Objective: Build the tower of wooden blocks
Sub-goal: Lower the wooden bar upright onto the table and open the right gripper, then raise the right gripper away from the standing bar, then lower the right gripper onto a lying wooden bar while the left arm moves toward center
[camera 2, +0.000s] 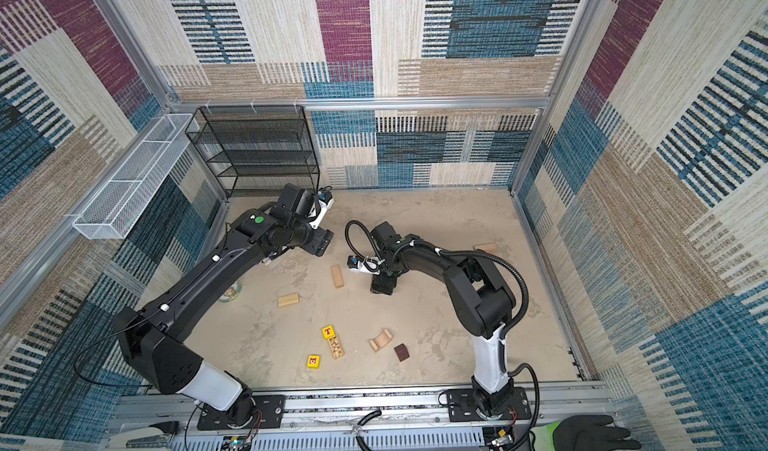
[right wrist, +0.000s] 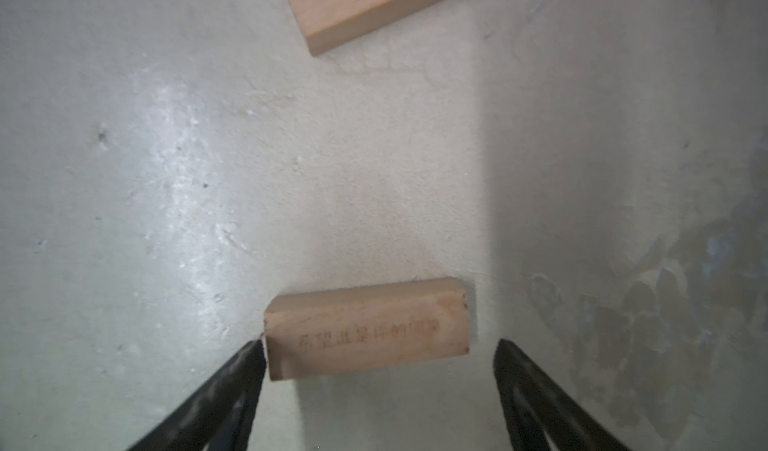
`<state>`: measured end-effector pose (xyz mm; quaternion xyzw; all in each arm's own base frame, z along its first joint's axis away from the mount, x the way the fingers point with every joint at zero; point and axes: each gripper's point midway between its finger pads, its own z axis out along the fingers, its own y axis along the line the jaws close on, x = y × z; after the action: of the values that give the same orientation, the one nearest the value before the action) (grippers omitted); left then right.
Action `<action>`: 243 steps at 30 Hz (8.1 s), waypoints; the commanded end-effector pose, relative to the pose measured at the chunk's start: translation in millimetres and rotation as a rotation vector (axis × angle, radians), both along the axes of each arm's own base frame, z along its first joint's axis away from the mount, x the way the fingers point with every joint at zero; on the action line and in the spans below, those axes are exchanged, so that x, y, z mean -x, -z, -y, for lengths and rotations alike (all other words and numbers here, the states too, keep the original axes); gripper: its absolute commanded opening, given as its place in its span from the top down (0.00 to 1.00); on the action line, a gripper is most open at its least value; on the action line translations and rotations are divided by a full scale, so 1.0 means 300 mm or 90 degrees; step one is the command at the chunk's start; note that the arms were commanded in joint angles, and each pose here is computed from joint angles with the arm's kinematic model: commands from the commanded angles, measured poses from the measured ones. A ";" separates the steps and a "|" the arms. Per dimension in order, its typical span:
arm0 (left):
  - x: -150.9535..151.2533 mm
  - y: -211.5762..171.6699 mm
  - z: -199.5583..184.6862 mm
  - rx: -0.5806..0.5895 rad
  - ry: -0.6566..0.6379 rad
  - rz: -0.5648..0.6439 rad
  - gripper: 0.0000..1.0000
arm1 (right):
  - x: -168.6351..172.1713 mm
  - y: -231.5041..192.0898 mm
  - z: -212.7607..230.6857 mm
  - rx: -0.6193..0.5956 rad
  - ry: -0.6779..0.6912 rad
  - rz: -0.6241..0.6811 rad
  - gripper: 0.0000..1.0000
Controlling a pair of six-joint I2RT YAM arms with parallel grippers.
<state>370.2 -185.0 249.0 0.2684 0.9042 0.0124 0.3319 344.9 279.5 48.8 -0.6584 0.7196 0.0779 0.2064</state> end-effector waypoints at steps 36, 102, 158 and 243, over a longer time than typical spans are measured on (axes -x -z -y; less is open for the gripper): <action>-0.013 -0.124 -0.087 -0.018 -0.057 0.112 0.22 | -0.029 -0.025 -0.010 -0.142 0.783 -0.172 0.46; -0.012 -0.120 -0.087 -0.021 -0.054 0.110 0.21 | 0.039 0.046 -0.037 -0.124 0.789 -0.249 0.58; 0.218 -0.006 0.669 0.269 0.322 -0.091 0.29 | -0.272 -0.244 1.015 -0.273 1.150 0.082 0.19; 0.277 0.128 0.661 0.056 0.292 -0.055 0.26 | -0.389 0.032 1.207 -0.255 1.348 -0.013 0.42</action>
<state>285.2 -386.8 211.8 0.4588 0.8265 -0.1255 0.3011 459.7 -83.3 38.7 0.3464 0.8989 -0.0202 0.2675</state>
